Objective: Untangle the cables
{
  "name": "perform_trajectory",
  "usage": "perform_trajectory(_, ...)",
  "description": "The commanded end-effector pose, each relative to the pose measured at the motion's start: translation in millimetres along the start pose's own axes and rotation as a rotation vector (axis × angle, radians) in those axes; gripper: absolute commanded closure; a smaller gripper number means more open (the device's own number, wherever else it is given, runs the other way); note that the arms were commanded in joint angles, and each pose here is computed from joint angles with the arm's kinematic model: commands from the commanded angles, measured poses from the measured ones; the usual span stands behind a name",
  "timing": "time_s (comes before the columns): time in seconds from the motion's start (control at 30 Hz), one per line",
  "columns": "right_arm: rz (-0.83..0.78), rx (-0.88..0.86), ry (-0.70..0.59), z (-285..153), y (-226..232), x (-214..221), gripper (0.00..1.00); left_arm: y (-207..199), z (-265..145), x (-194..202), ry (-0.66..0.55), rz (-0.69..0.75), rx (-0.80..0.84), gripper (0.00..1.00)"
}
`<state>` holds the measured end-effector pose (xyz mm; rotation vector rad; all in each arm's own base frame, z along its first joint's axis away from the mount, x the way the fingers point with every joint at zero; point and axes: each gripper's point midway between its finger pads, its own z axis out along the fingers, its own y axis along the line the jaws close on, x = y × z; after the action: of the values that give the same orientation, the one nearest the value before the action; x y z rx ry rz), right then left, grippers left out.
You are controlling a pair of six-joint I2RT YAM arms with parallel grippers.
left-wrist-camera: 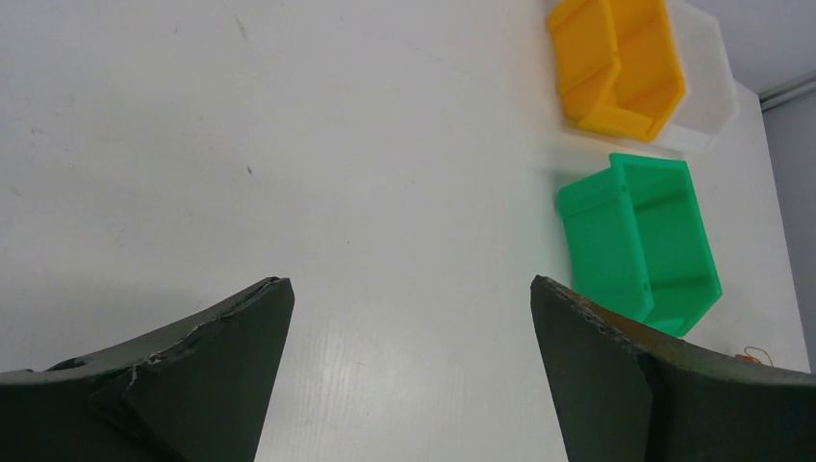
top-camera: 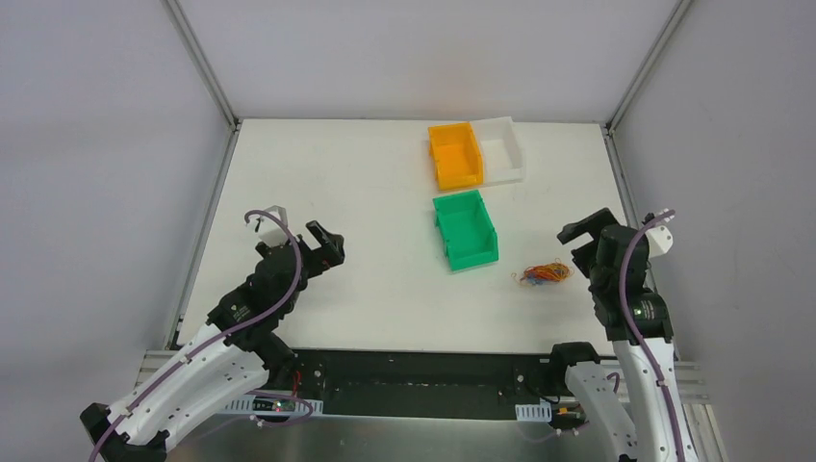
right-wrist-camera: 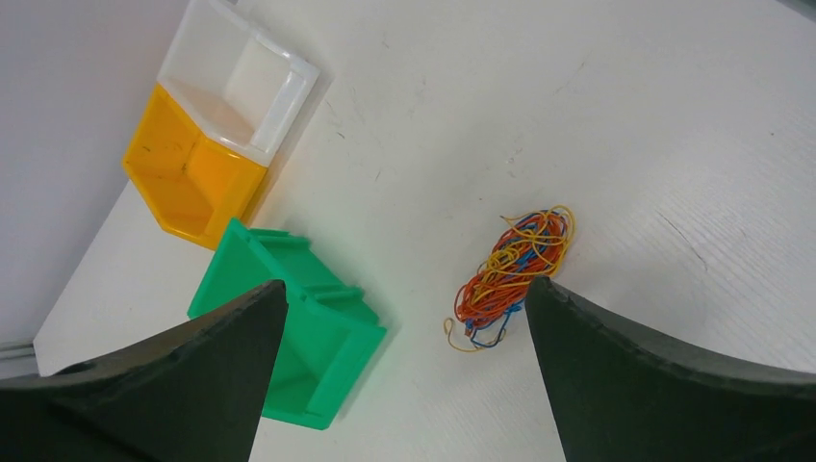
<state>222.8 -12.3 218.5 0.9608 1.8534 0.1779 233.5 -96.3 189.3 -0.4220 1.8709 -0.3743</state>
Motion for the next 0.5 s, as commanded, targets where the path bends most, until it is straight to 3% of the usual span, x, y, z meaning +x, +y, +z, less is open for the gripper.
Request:
perform_trajectory(0.0, -0.09, -0.041, 0.085, 12, 2, 24, 0.01, -18, -4, 2, 0.037, 0.067, 0.099, 0.01)
perform_trajectory(0.23, -0.175, -0.247, 0.369, 18, 33, 84, 0.01, -46, -7, 35, 0.185, 0.222, 0.286, 0.01)
perform_trajectory(0.47, -0.161, -0.296, 0.447, 49, 53, 121, 0.01, -54, -6, 44, 0.224, 0.215, 0.331, 0.01)
